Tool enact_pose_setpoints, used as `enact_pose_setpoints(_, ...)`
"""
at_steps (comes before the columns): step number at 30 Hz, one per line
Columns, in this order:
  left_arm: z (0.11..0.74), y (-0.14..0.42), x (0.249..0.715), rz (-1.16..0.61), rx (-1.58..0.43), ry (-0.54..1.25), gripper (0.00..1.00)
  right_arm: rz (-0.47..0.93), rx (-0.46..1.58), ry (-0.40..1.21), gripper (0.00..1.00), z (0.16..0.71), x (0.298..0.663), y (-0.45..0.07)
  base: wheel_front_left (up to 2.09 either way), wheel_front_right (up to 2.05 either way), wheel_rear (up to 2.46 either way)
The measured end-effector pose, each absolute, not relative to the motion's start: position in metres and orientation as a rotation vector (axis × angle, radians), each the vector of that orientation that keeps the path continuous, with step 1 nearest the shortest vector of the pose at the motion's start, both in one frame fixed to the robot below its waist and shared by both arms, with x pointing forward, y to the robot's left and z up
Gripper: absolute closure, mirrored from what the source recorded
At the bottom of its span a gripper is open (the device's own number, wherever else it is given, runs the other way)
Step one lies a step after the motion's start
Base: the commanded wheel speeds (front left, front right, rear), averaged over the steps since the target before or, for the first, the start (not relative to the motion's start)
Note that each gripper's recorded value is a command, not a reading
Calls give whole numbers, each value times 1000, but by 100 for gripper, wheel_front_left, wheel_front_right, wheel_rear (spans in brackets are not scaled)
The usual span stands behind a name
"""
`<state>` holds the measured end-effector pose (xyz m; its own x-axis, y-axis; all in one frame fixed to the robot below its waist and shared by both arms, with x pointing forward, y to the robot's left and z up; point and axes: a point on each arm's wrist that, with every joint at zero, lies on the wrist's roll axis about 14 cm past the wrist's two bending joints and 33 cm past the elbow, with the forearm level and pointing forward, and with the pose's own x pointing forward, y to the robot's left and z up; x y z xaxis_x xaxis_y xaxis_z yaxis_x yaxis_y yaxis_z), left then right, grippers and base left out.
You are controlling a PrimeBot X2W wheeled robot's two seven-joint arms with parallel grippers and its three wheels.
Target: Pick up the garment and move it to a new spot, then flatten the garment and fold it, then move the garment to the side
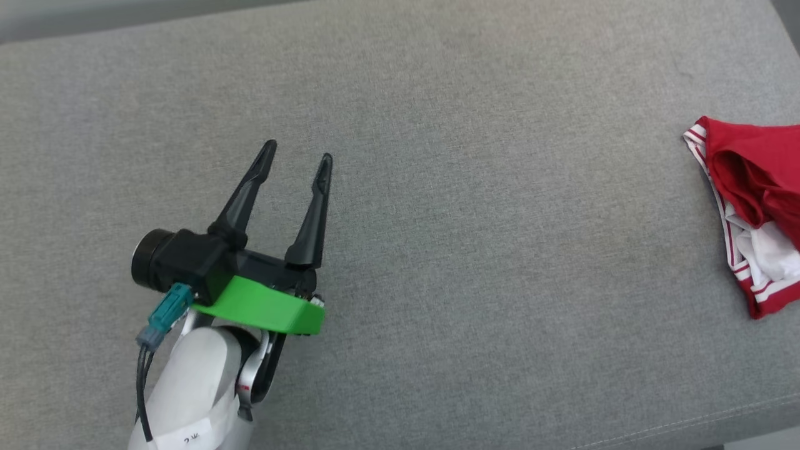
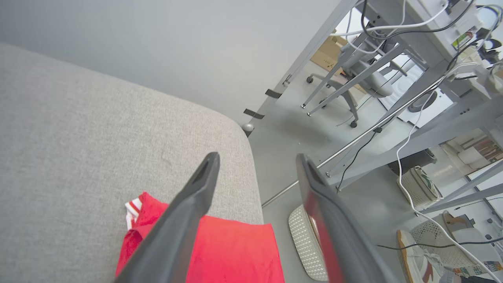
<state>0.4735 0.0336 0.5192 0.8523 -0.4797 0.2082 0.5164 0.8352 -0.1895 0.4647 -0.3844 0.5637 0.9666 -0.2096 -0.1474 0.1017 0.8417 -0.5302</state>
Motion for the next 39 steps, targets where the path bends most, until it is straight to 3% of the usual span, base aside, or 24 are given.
enact_pose_setpoints(7,537,71,452,-409,-229,-176,0,-50,-340,-82,0,602,445,-302,0,0,0)
enact_pose_setpoints(13,530,101,427,-302,-239,-143,0,-2,-150,-185,0,594,420,-254,0,0,0)
enact_pose_setpoints(21,523,131,397,-206,-227,-121,0,31,28,-178,0,557,390,-212,0,0,0)
enact_pose_setpoints(39,533,149,379,-152,-224,-156,0,73,60,-151,0,534,377,-186,0,0,0)
